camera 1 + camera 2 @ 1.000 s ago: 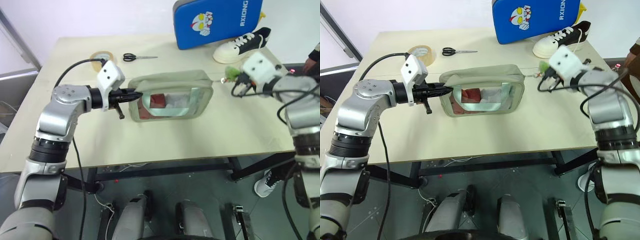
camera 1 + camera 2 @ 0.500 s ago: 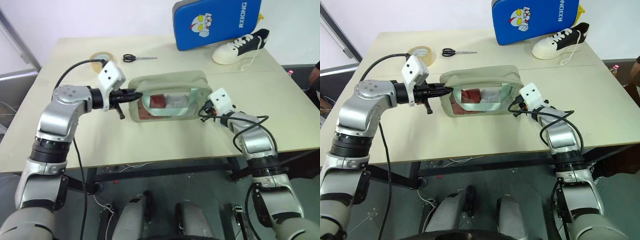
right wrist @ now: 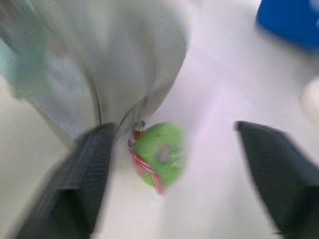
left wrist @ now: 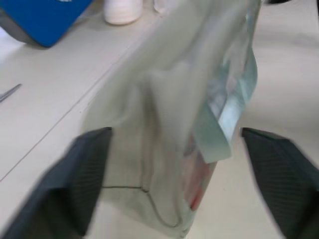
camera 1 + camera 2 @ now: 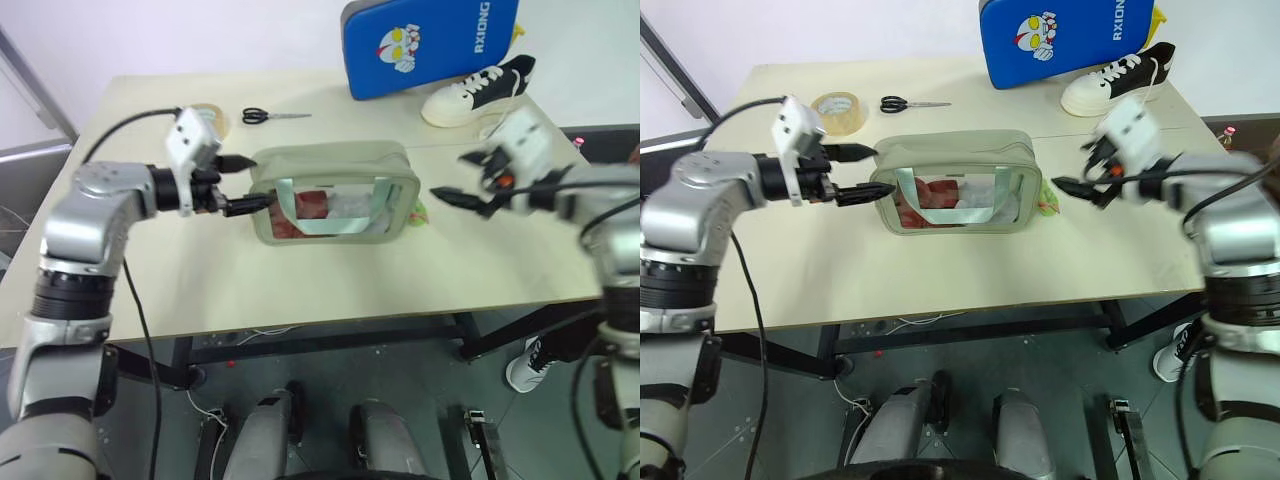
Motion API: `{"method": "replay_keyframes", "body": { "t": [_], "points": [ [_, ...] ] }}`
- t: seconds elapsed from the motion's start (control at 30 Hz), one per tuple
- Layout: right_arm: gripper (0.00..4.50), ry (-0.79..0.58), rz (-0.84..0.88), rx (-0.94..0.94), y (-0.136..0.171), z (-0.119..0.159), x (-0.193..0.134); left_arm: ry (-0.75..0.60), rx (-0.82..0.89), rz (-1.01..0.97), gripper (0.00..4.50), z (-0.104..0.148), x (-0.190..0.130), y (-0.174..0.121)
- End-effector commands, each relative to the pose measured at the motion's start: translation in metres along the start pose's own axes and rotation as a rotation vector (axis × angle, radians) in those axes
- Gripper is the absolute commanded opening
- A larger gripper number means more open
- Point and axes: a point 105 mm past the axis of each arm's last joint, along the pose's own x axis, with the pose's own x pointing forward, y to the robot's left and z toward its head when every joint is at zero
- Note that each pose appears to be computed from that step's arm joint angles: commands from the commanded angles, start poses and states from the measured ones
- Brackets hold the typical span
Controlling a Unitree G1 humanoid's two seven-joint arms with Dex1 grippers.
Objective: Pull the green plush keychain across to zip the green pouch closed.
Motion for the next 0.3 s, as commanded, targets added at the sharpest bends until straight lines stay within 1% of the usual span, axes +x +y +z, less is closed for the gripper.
{"method": "replay_keyframes", "body": {
  "t": [0.03,0.1,0.3],
  "points": [
    [4.49,-0.084,0.189,-0.001,0.026,0.033,-0.011,-0.04,0.025,0.031,4.5,0.017,-0.017,0.012],
    [4.49,-0.094,0.222,-0.014,0.033,0.04,-0.011,-0.016,0.045,0.055,4.5,0.016,-0.021,0.018],
    [4.49,-0.083,0.187,-0.028,0.034,0.034,0.0,0.002,0.065,0.114,4.5,0.011,-0.017,0.028]
  ]
}}
